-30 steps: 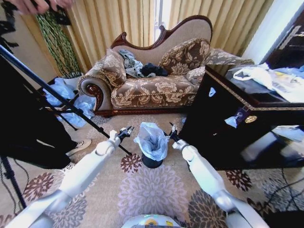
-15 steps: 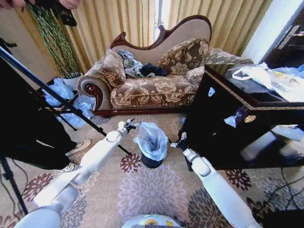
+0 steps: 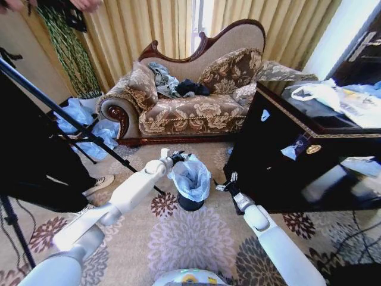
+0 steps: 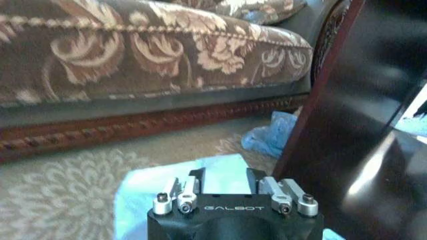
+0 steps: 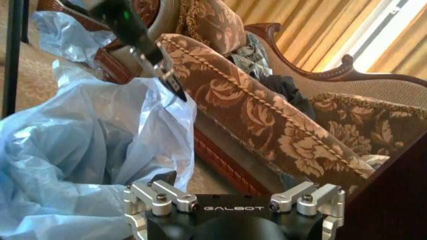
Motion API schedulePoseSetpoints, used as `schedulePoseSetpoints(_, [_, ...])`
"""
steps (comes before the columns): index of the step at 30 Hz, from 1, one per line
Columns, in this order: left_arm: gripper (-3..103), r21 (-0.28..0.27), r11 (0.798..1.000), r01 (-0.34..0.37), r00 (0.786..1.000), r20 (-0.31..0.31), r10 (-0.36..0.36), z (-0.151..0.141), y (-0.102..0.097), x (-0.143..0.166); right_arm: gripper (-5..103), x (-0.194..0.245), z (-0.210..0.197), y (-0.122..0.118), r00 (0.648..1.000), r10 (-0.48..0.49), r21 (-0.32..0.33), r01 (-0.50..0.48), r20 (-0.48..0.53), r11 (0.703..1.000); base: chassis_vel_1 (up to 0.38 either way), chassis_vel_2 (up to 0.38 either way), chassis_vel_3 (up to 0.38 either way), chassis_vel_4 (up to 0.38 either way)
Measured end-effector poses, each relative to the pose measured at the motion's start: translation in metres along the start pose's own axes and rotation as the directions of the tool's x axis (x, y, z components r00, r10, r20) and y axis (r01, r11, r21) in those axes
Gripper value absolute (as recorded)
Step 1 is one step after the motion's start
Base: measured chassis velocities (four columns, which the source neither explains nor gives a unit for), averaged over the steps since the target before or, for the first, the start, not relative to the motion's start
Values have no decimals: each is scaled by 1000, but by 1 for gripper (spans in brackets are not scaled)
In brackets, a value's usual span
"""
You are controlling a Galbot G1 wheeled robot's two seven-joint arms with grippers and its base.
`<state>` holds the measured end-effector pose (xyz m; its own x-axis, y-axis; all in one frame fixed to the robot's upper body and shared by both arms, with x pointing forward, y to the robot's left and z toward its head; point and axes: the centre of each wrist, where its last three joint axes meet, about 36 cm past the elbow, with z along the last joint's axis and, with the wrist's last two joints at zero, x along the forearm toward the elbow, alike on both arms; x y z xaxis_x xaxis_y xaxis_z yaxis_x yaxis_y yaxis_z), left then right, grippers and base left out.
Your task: Place a garbage bag over the trash bin.
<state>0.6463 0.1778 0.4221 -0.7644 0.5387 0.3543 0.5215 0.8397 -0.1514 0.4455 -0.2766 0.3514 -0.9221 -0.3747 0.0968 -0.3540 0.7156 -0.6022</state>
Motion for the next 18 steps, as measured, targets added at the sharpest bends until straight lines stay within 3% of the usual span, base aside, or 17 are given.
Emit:
schedulePoseSetpoints(3, [32,21,1000,4,1000,-25,-4,10,2,-12,100,7,-6,4,1000,-13,-18,14,27,1000,0,0,0,0])
schedulePoseSetpoints(6, [30,50,998,24,999,-24,-23,15,11,-22,100,13,-9,9,999,-29,-32,31,45,999,0,0,0,0])
schedulePoseSetpoints(11, [30,164,984,72,997,15,-75,13,33,-42,100,30,-11,28,995,-75,-56,79,73,995,0,0,0,0])
schedulePoseSetpoints(13, [30,180,981,75,997,18,-80,12,35,-43,100,32,-11,30,994,-79,-59,83,75,995,0,0,0,0])
schedulePoseSetpoints(16, [30,274,958,84,996,9,-90,15,42,-51,100,43,-9,43,990,-101,-75,108,94,991,0,0,0,0])
schedulePoseSetpoints(18, [30,295,952,86,996,3,-91,17,43,-53,100,44,-9,45,990,-105,-76,112,98,991,0,0,0,0])
